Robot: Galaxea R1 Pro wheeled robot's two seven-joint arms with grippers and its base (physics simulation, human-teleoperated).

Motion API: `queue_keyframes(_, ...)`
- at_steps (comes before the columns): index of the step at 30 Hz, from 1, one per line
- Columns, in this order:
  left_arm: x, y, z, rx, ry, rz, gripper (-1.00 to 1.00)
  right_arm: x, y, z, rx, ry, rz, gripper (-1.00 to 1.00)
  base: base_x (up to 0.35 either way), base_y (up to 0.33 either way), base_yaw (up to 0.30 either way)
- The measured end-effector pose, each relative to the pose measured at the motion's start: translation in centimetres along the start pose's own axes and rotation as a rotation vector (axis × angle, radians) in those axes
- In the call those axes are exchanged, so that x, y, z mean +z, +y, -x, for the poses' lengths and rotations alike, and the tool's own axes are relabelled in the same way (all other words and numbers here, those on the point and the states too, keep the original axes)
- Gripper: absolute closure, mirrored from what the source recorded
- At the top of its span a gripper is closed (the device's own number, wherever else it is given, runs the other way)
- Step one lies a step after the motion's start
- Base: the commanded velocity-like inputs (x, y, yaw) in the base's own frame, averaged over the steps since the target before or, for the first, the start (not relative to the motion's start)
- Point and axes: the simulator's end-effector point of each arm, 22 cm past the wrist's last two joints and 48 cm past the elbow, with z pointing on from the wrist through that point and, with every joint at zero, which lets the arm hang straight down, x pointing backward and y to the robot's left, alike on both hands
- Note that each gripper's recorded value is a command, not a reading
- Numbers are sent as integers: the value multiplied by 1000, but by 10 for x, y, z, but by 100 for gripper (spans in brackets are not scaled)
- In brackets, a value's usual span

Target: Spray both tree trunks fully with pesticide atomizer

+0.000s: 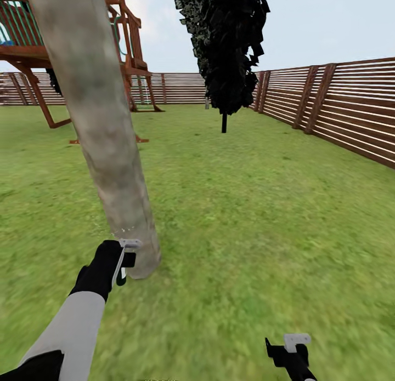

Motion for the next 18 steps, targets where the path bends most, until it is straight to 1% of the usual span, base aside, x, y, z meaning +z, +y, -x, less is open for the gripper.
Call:
queue_keyframes(9, 3, 7, -5, 1, 4, 14, 100, 0, 1, 0, 1, 0, 1, -100, 3, -278, 273)
queue_keyframes(12, 3, 7, -6, -1, 6, 13, 100, 0, 1, 0, 1, 0, 2, -100, 74, -278, 69)
queue_keyframes(18, 3, 5, -6, 2, 6, 13, 100, 0, 1, 0, 1, 0, 3, -100, 95, -277, 4)
